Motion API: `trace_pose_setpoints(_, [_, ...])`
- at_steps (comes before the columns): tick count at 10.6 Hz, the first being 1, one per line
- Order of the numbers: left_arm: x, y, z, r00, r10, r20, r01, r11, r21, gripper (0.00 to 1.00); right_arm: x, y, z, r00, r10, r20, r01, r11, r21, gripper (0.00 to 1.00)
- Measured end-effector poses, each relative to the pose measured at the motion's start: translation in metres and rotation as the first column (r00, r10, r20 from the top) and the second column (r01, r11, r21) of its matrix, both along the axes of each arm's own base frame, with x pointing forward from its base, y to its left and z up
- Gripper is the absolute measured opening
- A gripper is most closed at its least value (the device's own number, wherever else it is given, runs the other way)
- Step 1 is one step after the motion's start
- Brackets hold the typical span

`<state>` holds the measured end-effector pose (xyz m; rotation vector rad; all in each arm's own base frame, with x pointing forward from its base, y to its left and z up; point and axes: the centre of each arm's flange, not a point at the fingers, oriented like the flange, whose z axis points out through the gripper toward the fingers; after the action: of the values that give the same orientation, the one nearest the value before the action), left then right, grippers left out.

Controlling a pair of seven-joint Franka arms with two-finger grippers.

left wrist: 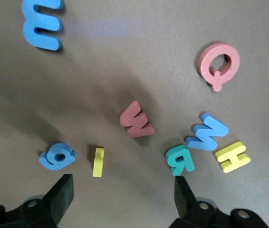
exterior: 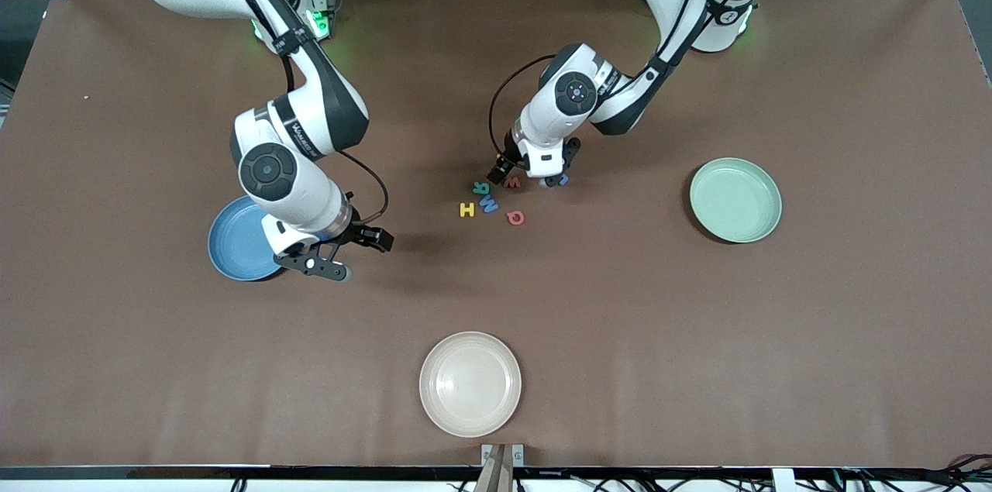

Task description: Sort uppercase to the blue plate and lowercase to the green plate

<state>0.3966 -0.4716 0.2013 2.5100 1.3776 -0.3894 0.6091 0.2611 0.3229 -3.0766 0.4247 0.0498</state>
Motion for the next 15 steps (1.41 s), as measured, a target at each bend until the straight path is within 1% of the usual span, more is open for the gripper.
trace_pose_setpoints(1, [-0.002,-0.001,-0.002,1.000,-0.002,-0.004,0.002,1.000,0.003,0.93,0.000,0.000,0.000,1.000,0.000,0.001,0.000,1.000,0.000,0.98])
trace_pose_setpoints(2, [-0.005,-0.001,-0.006,1.000,-0.004,-0.010,0.005,1.000,0.008,0.81,0.000,-0.001,0.001,1.000,-0.001,0.001,0.001,1.000,0.000,0.98])
trace_pose_setpoints(3, [-0.008,-0.002,-0.013,1.000,-0.010,-0.018,0.010,1.000,0.016,0.79,0.001,-0.003,0.002,1.000,-0.004,0.003,0.004,1.000,0.000,0.98])
trace_pose_setpoints(7, [-0.022,-0.008,-0.032,0.999,-0.041,-0.018,0.042,0.998,0.054,0.77,0.006,-0.013,0.008,1.000,-0.020,0.005,0.020,1.000,0.000,0.96])
trace_pose_setpoints(8, [-0.022,-0.008,-0.032,0.999,-0.040,-0.016,0.041,0.998,0.057,0.76,0.007,-0.014,0.009,1.000,-0.021,0.004,0.021,1.000,0.000,0.96])
trace_pose_setpoints(9, [-0.020,-0.007,-0.032,0.999,-0.037,-0.014,0.038,0.998,0.057,0.70,0.007,-0.014,0.010,1.000,-0.022,0.006,0.022,1.000,0.000,0.96])
trace_pose_setpoints(10, [-0.018,-0.007,-0.032,0.999,-0.034,-0.012,0.034,0.998,0.057,0.66,0.008,-0.015,0.010,1.000,-0.023,0.007,0.023,1.000,0.000,0.96])
trace_pose_setpoints(13, [-0.012,-0.004,-0.031,1.000,-0.016,-0.008,0.017,0.998,0.059,0.63,0.009,-0.015,0.013,1.000,-0.024,0.011,0.024,1.000,0.002,0.96])
trace_pose_setpoints(15, [-0.010,-0.004,-0.031,1.000,-0.002,-0.011,0.003,0.998,0.061,0.65,0.011,-0.015,0.016,1.000,-0.026,0.015,0.026,1.000,0.004,0.96])
